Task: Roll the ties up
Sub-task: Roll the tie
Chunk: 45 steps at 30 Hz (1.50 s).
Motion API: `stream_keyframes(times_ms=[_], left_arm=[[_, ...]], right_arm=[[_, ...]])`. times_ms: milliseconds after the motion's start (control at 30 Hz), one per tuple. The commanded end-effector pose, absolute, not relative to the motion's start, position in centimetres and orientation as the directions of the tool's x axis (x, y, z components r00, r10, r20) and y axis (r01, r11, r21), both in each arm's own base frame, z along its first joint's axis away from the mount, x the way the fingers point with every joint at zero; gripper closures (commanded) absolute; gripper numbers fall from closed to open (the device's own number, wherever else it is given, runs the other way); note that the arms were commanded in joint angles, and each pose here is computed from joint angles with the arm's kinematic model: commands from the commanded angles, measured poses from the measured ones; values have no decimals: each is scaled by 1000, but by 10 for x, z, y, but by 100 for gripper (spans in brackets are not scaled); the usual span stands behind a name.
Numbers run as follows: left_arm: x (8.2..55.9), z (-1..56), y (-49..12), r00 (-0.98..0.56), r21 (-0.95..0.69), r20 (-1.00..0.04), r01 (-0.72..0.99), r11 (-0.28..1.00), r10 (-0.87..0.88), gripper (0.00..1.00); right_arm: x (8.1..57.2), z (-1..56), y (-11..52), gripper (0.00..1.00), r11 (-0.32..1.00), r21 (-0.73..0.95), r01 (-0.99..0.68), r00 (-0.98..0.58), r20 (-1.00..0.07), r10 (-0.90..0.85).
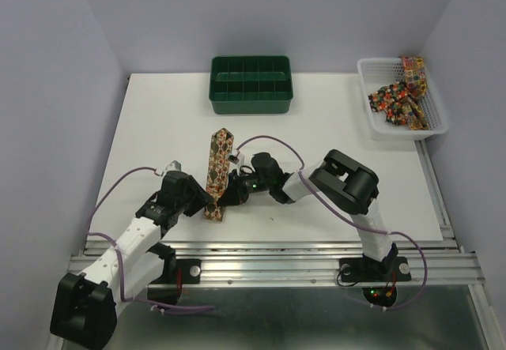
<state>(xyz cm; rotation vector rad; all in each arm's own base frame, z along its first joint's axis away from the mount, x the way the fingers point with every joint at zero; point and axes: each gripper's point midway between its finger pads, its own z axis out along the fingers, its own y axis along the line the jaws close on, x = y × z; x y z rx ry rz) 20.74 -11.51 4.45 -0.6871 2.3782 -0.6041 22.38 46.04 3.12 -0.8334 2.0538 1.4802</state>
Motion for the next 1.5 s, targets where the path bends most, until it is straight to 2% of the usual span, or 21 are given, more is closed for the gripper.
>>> stream_keyframes(times_ms=[0, 133, 533, 767, 900, 933, 1000, 1133, 1267, 1400, 1467], left_arm=[[210, 46, -118, -706, -556, -419, -298, 776, -571, 52], [209, 46, -118, -705, -556, -419, -300, 775, -573, 56], [216, 47, -119, -707, -546, -430, -292, 785, -562, 55], [218, 47, -119, -707, -542, -436, -287, 790, -557, 57], [220, 48, -120, -705, -543, -442, -282, 791, -554, 62], [220, 47, -120, -710, -538, -441, -281, 795, -549, 66], [219, 44, -120, -723, -524, -430, -288, 801, -541, 67], [218, 38, -115, -721, -488, -420, -333, 807, -551, 72], [215, 35, -115, -733, -464, -415, -339, 818, -539, 72], [214, 35, -118, -739, -465, -416, -328, 822, -530, 72], [213, 35, -119, -744, -465, -413, -323, 824, -525, 72]], right_arm=[[222, -16, 438, 99, 347, 680, -646, -763, -594, -256], [219, -12, 443, 99, 315, 699, -642, -766, -590, -254], [206, -4, 448, 98, 233, 751, -618, -784, -564, -261], [208, -17, 449, 97, 280, 750, -599, -799, -538, -270], [213, -24, 447, 90, 328, 721, -611, -792, -544, -277], [214, -25, 446, 86, 338, 714, -613, -790, -545, -280], [220, -28, 442, 77, 388, 687, -614, -789, -550, -275], [232, -12, 438, 73, 422, 629, -653, -752, -604, -262], [237, 10, 439, 63, 408, 599, -689, -716, -652, -250], [241, 26, 441, 61, 398, 573, -717, -684, -687, -243], [244, 31, 441, 57, 399, 558, -728, -670, -703, -238]])
